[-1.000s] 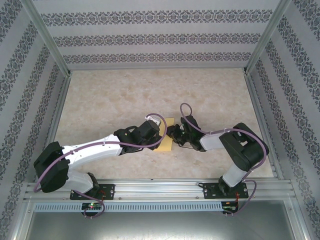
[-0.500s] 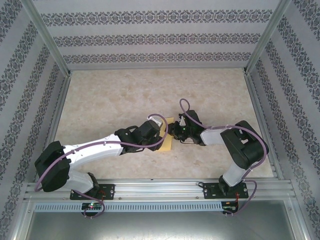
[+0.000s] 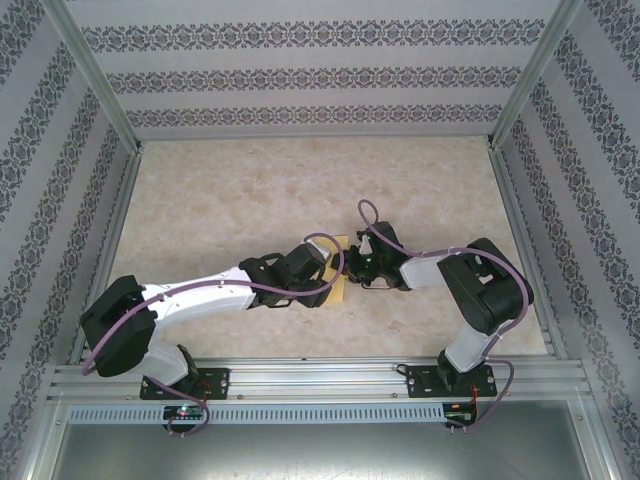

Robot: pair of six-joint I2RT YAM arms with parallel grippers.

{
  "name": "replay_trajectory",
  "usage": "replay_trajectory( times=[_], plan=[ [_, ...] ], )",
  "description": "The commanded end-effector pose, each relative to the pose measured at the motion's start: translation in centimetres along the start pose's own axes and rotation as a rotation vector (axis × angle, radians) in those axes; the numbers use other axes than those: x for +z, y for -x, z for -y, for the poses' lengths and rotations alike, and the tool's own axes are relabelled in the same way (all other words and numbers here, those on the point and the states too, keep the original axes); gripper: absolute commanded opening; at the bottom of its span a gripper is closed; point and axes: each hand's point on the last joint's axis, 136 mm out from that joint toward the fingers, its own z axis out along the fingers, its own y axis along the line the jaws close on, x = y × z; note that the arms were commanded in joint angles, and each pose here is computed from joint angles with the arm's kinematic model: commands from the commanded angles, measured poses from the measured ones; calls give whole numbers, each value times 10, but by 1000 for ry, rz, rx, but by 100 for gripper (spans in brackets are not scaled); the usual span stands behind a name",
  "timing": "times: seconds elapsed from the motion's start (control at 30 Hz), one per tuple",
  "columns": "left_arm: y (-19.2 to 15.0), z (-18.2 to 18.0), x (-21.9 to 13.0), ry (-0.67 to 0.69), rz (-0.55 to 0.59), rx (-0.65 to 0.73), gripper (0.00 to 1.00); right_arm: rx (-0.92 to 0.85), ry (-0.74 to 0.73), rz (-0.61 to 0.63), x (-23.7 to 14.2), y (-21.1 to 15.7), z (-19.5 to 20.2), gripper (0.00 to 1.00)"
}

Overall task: Fold a paper plane with a square sheet of paper (pick it up from the middle)
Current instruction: Third fold the triangle at the center of the table.

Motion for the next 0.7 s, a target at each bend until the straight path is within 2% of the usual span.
replay_trajectory(
  times=[0.0,0.17,0.33,0.67],
  plan=[
    [6,5,-3,-2,10,33,67,-13,11,-8,2,5,-3,25],
    [0,13,-2,-30,-1,67,67,-3,16,-10,2,6,-7,24],
    [-4,21,0,1,-21,164,68,-2,17,-10,0,7,-12,24],
    [-19,45,14,42,-77,344,70,9,32,-28,-1,4,-16,11]
  ],
)
